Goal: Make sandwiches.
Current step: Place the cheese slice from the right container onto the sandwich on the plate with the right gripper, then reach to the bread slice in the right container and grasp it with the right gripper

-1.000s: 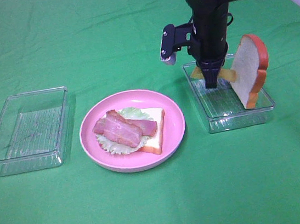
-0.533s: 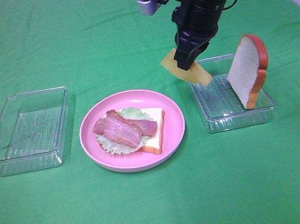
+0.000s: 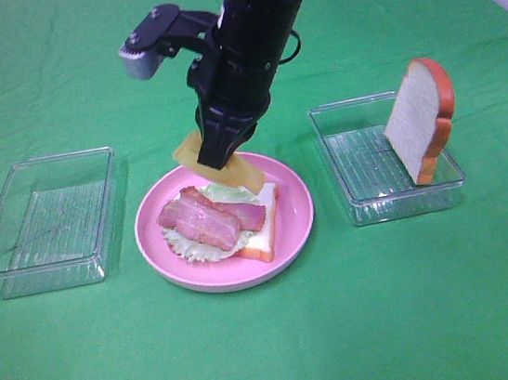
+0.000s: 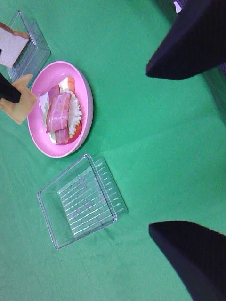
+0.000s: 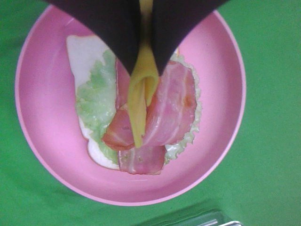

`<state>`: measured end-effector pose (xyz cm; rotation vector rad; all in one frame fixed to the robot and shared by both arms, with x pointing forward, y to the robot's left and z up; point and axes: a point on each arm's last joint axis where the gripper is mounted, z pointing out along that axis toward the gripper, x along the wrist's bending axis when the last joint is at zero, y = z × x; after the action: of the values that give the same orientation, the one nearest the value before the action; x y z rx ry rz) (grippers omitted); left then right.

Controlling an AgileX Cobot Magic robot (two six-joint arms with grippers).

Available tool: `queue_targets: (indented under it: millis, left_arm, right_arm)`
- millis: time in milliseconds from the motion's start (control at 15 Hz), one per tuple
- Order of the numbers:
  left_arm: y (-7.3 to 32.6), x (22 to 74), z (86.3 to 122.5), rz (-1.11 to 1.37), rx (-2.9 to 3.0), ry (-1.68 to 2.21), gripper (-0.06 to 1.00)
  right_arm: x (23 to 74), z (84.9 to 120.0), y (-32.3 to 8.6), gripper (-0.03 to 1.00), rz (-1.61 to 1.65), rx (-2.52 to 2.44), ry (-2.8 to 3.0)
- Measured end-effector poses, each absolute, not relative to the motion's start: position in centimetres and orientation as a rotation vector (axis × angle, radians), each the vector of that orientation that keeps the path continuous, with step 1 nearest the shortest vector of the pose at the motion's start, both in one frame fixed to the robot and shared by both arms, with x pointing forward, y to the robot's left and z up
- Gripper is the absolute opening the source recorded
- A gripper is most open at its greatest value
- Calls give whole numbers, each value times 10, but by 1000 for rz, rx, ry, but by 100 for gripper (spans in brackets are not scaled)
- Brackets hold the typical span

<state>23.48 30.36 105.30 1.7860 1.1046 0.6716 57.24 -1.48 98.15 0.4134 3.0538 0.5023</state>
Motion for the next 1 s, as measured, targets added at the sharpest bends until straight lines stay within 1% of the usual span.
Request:
queue_targets:
  millis: [67, 133, 200, 333, 533, 600, 733, 800, 867, 933, 1000]
  left_arm:
    - [304, 235, 1053, 672, 1786, 1105, 78]
    - [304, 235, 1053, 672, 1786, 1105, 78]
    - [304, 235, 1053, 672, 1786, 1105, 78]
    - [304, 235, 1053, 672, 1786, 1105, 78]
    - [304, 235, 1053, 672, 1786, 1105, 78]
    - [304, 235, 1053, 672, 1786, 1105, 78]
    - [304, 235, 1053, 672, 1786, 1105, 78]
    - [304, 235, 1053, 672, 1786, 1105, 78]
    - [304, 235, 1053, 672, 1786, 1105, 78]
    - [304, 235, 1053, 672, 1786, 1105, 78]
    - [304, 235, 1053, 672, 1786, 1105, 78]
  right_arm:
    - [572, 969, -9, 10, 458, 379, 3057]
    - [572, 962, -6, 14, 444, 368, 3061]
    - [572, 950, -2, 23, 417, 356, 3074]
    - [569, 937, 4, 47, 419, 383, 3105]
    - [570, 940, 9, 61, 496, 479, 3078]
    - [570, 945, 8, 68, 511, 530, 3052]
    - [571, 958, 6, 77, 520, 600, 3003]
    - [572, 966, 3, 80, 516, 648, 2966]
    - [573, 987, -6, 81, 478, 719, 2865]
    - [574, 994, -9, 81, 472, 735, 2836]
    - [575, 1008, -17, 81, 456, 777, 2770]
